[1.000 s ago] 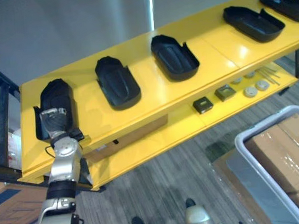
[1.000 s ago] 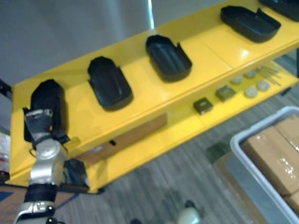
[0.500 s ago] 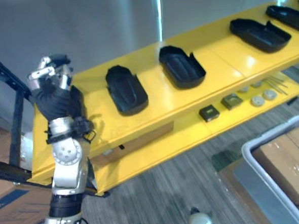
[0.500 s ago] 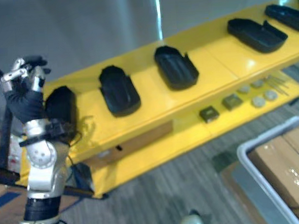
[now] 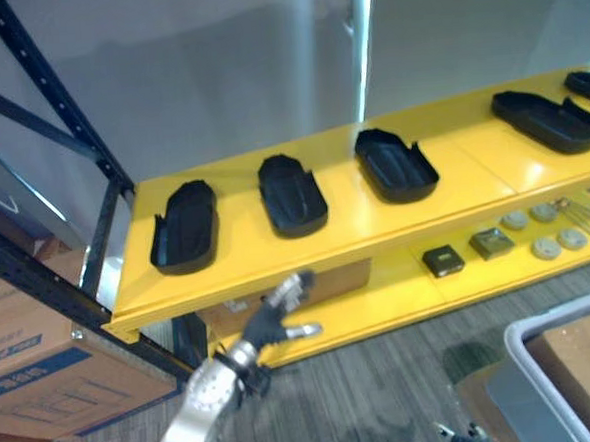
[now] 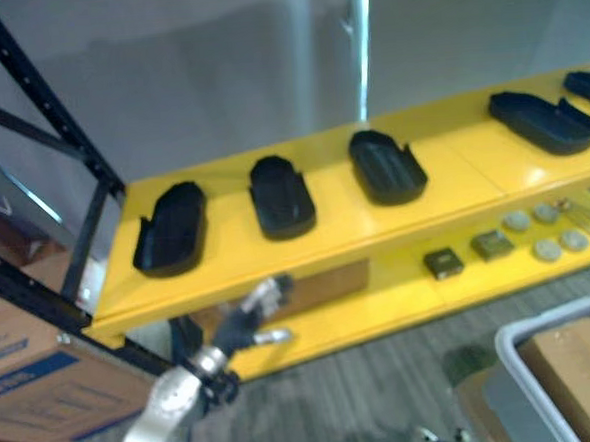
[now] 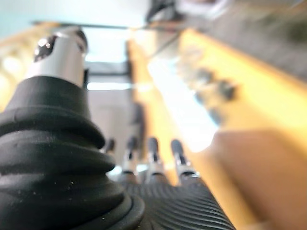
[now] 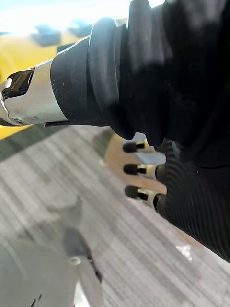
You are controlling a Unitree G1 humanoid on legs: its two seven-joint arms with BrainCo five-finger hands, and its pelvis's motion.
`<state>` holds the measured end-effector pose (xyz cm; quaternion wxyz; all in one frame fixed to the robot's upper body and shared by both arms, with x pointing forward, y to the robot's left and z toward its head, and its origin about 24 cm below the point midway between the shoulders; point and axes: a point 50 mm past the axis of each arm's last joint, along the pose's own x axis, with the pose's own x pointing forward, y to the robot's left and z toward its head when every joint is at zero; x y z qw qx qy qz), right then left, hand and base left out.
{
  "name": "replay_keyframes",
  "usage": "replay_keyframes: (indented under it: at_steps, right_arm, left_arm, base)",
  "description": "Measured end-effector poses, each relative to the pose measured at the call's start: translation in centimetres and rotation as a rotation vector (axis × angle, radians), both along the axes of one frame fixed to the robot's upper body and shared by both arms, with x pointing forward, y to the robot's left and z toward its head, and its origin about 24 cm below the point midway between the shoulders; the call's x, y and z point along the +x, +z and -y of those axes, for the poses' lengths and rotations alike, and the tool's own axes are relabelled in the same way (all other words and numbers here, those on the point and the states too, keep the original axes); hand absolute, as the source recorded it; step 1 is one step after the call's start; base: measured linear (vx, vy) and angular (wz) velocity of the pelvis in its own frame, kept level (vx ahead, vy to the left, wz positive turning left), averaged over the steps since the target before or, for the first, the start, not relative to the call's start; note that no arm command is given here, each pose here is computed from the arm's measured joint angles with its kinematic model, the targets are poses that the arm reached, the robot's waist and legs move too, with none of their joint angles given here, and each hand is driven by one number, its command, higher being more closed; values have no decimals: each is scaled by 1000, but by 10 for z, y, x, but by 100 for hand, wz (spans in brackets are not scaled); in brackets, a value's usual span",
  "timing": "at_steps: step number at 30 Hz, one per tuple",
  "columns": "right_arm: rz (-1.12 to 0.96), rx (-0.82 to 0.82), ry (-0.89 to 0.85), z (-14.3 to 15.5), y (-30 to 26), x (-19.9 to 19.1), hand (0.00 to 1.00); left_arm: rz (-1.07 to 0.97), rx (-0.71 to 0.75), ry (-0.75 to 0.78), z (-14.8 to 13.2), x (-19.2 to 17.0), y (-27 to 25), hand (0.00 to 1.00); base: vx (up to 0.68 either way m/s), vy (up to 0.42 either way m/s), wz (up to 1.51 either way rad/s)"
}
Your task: Walk over and take plastic housings, then place them on the shelf
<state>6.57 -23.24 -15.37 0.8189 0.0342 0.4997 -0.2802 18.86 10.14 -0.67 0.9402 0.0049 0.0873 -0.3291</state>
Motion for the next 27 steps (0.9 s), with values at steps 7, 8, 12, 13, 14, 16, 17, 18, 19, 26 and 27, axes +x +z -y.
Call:
replay_keyframes:
  at_steps: [7,8,12,13,14,16,17,18,19,26,27]
  right_arm:
    - [-56,70,24,-9,-7,-2,0]
    - [-64,77,24,-10,-7,-2,0]
    - [-92,140,-4,-14,-11,-4,0]
    - [-94,150,-4,-15,-11,-4,0]
    - [-94,165,-6,-17,-12,-3,0]
    - [-104,191,-22,-20,-13,-5,0]
    - [-99,217,-24,-22,-14,-4,0]
    - [-97,242,-25,-26,-14,-3,0]
    - [-95,251,-28,-28,-15,-3,0]
    - [-99,317,-107,-32,-17,-10,0]
    - [-102,325,-121,-32,-18,-11,0]
  left_arm:
    - [-280,336,13,-20,-40,-78,0]
    - [-301,372,21,-25,-43,-84,0]
    - [-532,539,179,-60,-67,-122,0]
    - [-569,558,223,-66,-72,-127,0]
    - [-632,573,313,-76,-79,-134,0]
    - [-707,589,453,-90,-84,-141,0]
    - [-776,561,567,-99,-91,-145,0]
    - [-859,524,685,-106,-100,-149,0]
    - [-899,508,741,-110,-105,-151,0]
    - [-1204,441,1135,-124,-165,-162,0]
    - [-1218,413,1174,-124,-168,-162,0]
  base:
    - [21,-5,6]
    - [63,-4,7]
    - [36,-6,3]
    - [15,-8,10]
    - [4,-9,12]
    - [-11,-9,9]
    - [0,0,0]
    - [0,0,0]
    - [-31,-9,-2]
    - [-34,-6,0]
    - [0,0,0]
